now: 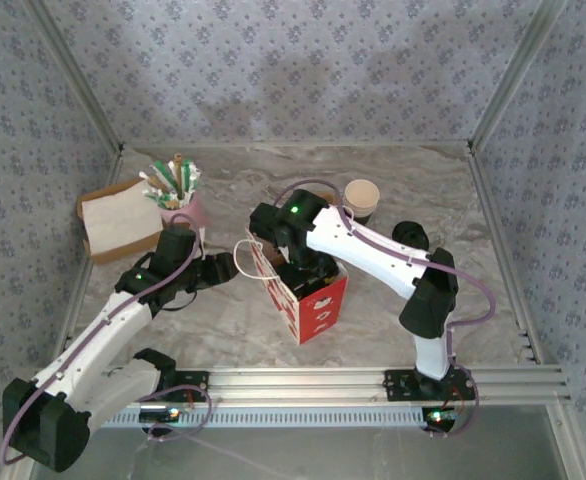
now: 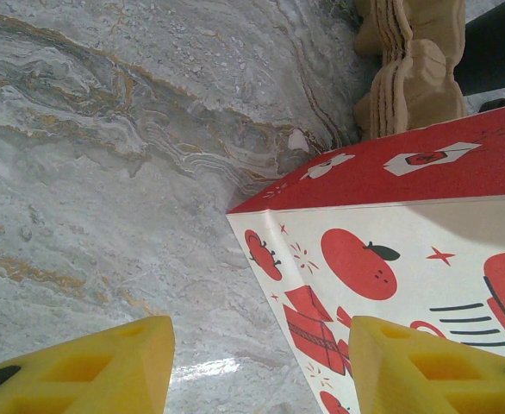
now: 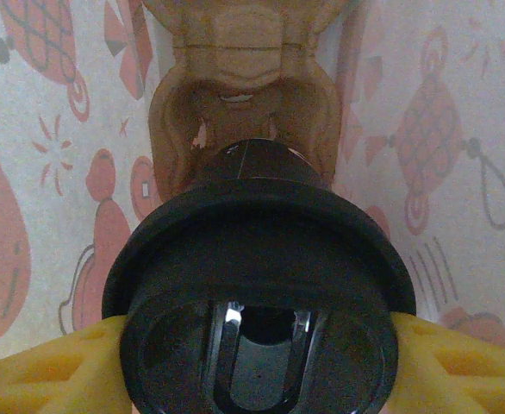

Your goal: Pack the takeout coffee

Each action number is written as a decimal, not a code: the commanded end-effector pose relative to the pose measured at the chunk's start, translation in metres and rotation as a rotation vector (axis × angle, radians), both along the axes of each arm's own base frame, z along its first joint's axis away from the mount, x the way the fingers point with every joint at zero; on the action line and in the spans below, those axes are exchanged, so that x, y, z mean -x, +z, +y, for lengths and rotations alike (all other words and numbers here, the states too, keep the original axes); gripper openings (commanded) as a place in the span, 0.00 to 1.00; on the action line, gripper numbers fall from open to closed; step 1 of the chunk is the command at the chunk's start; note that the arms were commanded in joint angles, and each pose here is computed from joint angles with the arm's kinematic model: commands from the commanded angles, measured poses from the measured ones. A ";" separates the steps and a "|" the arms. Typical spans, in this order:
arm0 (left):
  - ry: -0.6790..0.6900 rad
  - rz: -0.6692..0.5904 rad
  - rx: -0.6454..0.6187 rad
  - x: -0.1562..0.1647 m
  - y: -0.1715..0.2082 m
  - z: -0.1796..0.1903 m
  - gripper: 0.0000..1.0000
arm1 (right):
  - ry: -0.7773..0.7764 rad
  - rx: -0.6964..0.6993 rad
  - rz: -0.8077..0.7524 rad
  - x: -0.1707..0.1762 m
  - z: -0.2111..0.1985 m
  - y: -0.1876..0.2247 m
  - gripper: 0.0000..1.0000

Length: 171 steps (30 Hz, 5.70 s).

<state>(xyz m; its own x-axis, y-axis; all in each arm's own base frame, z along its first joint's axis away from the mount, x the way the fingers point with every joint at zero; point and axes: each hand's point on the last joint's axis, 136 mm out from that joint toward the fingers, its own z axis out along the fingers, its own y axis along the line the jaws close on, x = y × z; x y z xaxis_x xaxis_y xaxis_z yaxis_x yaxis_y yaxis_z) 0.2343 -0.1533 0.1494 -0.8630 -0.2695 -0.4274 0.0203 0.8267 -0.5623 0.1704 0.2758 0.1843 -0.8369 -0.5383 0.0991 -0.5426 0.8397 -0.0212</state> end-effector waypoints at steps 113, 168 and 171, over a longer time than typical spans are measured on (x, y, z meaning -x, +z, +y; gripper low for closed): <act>-0.004 0.020 -0.023 -0.001 -0.003 -0.004 0.56 | 0.020 -0.075 -0.023 0.002 -0.003 -0.004 0.64; -0.267 -0.456 0.074 0.038 0.184 -0.022 0.76 | 0.008 -0.082 0.006 -0.002 -0.004 -0.014 0.64; -0.284 -0.448 0.057 0.037 0.180 -0.027 0.76 | 0.008 -0.087 0.004 -0.004 -0.003 -0.014 0.64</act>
<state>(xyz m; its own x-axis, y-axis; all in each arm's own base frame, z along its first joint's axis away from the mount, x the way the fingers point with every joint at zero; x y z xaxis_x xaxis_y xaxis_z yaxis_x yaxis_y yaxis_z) 0.1965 -0.1747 0.3141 -0.6804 -0.1031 -0.7256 0.4393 0.7351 -0.5164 0.1773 0.2765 0.1687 -0.8397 -0.5412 0.0434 -0.5396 0.8408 0.0444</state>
